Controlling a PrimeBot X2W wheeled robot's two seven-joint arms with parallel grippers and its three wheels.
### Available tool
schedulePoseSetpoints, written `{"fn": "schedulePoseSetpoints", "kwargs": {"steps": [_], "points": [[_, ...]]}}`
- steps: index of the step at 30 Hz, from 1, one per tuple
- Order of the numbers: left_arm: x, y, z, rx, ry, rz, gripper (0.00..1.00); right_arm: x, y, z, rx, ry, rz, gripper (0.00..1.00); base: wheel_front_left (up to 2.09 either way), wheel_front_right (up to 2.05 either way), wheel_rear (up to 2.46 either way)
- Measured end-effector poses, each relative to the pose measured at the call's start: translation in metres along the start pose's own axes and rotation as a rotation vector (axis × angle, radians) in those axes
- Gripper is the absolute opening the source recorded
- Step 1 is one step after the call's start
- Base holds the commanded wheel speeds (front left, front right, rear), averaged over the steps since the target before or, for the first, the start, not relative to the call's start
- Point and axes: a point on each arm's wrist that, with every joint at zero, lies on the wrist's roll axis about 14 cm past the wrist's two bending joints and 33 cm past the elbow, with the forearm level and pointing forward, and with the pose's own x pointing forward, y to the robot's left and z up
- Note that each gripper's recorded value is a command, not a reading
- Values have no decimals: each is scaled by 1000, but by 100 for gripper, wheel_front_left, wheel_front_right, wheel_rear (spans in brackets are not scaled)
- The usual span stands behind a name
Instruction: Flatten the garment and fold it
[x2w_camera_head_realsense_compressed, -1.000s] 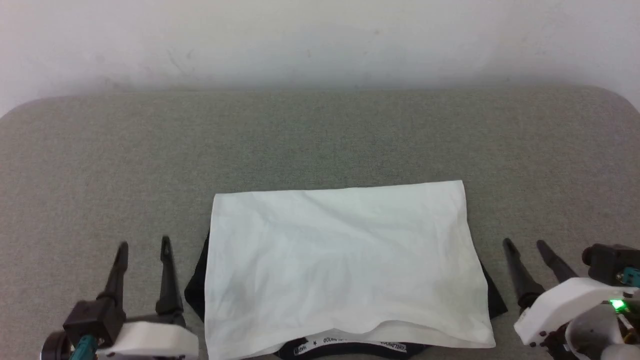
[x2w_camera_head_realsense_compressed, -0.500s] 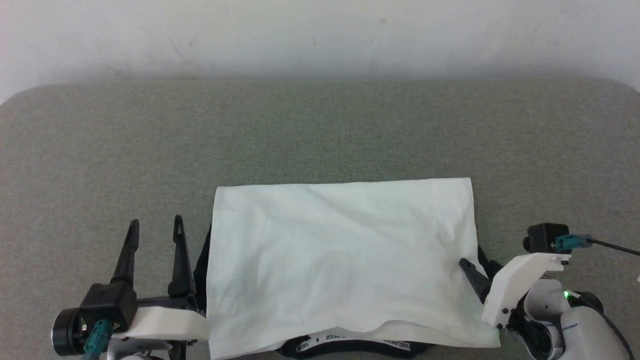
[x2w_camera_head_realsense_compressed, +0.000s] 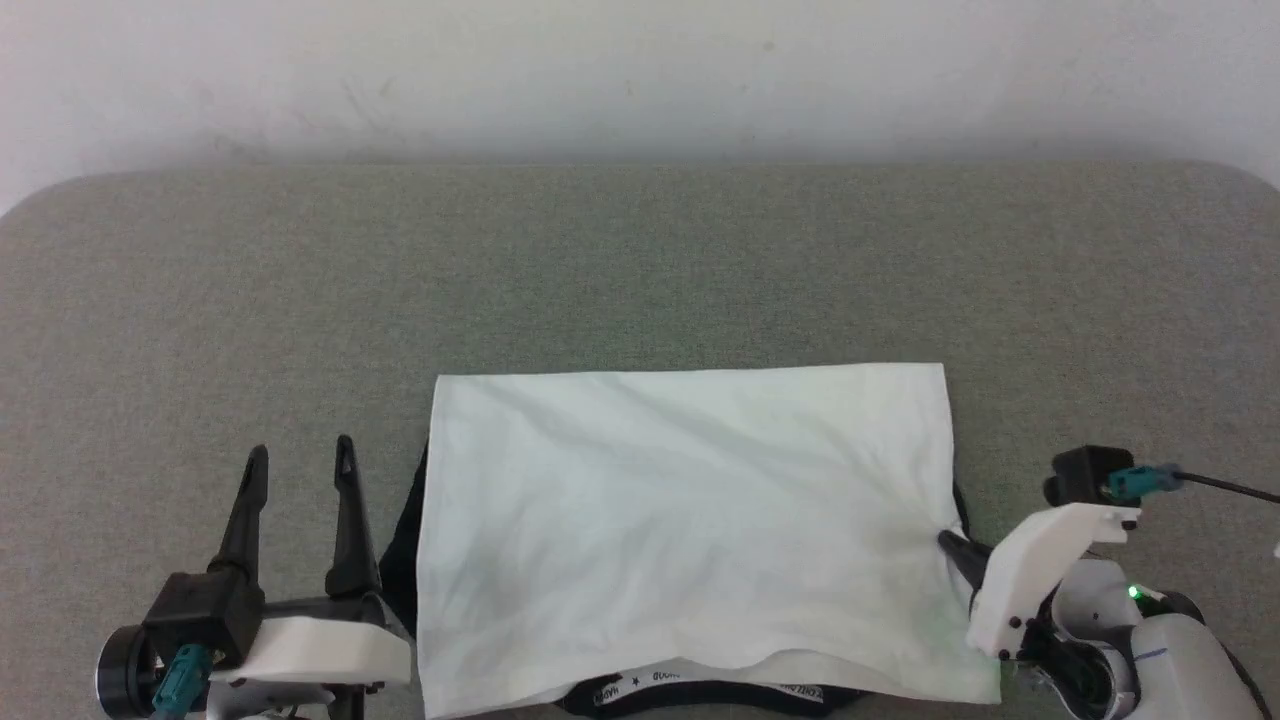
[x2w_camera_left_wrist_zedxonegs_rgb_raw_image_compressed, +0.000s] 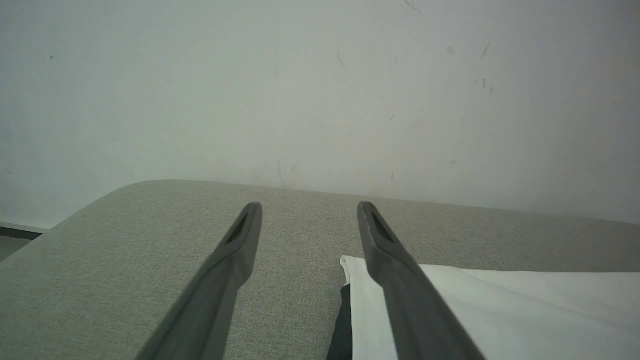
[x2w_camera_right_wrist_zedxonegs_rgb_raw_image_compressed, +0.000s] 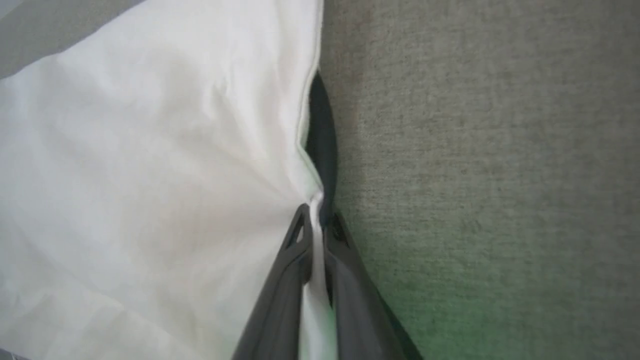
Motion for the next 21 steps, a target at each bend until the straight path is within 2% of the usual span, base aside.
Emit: {"fn": "schedulePoseSetpoints", "kwargs": {"steps": [6,14,18,21], "points": [[-2,-1,2,-8,-7,-5,100,-15,-31,8,88,-92,-73,0,0,0,0],[-1,-6,1,-7,-4,-26,100,-49,-90,22,105,-208,-259,0,0,0,0],[0,-8,-2,-4,3,-34,100,-62,-102,29,106,-245,-298,0,0,0,0],[0,-11,-2,-8,4,-44,100,-67,-93,35,76,-260,-277,0,0,0,0]]}}
